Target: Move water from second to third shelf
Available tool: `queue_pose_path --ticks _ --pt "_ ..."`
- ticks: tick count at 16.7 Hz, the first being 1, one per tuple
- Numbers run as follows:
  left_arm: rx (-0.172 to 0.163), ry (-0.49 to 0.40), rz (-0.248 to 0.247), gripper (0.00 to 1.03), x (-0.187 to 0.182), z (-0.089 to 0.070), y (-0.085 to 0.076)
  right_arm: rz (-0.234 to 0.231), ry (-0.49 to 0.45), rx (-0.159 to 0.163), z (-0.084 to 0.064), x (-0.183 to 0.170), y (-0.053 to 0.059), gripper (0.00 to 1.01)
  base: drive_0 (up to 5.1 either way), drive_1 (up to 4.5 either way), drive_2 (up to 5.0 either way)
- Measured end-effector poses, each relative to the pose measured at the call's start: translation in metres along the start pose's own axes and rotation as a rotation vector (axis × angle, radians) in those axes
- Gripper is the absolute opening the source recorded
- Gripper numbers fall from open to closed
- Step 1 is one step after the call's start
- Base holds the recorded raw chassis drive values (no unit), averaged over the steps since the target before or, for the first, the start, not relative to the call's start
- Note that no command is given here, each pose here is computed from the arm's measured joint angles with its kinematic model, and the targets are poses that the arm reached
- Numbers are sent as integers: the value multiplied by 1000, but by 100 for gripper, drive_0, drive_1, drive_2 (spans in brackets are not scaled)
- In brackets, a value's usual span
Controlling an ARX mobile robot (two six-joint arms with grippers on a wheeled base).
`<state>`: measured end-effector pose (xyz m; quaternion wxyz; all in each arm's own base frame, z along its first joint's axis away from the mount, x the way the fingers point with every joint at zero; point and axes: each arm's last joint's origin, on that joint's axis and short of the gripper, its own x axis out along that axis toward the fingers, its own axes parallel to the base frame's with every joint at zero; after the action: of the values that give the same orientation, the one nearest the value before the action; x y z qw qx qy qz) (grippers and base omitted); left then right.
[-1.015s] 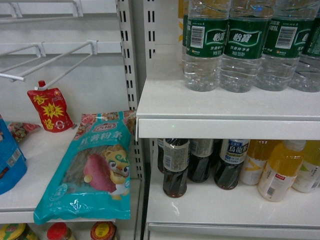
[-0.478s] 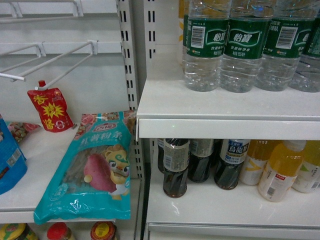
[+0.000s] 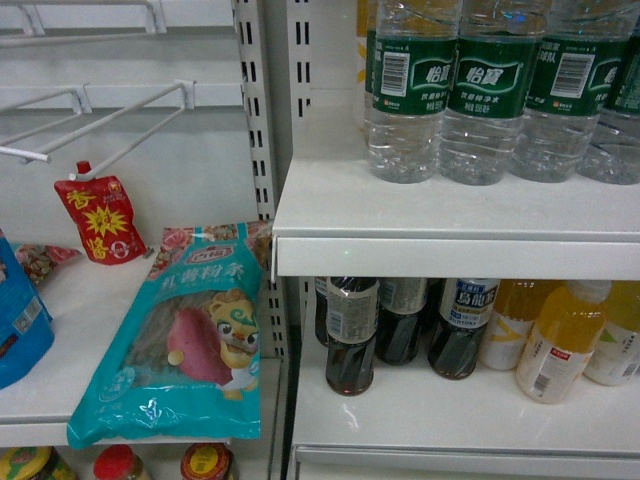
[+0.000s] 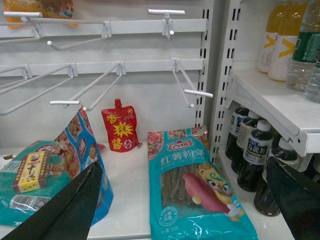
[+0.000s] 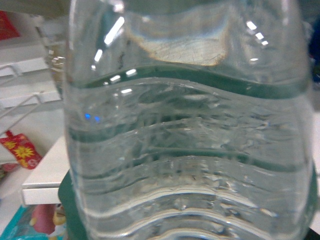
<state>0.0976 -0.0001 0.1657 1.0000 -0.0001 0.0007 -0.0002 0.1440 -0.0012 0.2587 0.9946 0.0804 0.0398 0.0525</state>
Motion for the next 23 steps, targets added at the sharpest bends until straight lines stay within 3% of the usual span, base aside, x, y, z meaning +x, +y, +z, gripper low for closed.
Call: queue_pose_path --ticks 2,3,4,8,10,13,18,21,23 --pt "0 1 0 98 0 0 0 156 -7 -20 11 12 11 43 0 0 0" --pt "0 1 0 98 0 0 0 197 -8 -28 15 20 18 43 0 0 0" --pt "0 1 0 98 0 0 0 222 3 -39 17 31 24 43 0 0 0" --pt "0 1 0 98 0 0 0 227 66 -73 2 71 39 43 0 0 0" --pt "0 0 0 98 0 0 0 203 99 -82 -2 93 38 43 0 0 0" --pt "0 1 0 98 0 0 0 114 107 -102 0 128 30 43 0 0 0" --pt "0 1 0 98 0 0 0 8 121 -107 -5 168 26 43 0 0 0" --pt "0 1 0 98 0 0 0 -29 119 -96 -4 186 26 43 0 0 0" --pt "0 1 0 98 0 0 0 -40 129 -70 -5 194 27 43 0 0 0"
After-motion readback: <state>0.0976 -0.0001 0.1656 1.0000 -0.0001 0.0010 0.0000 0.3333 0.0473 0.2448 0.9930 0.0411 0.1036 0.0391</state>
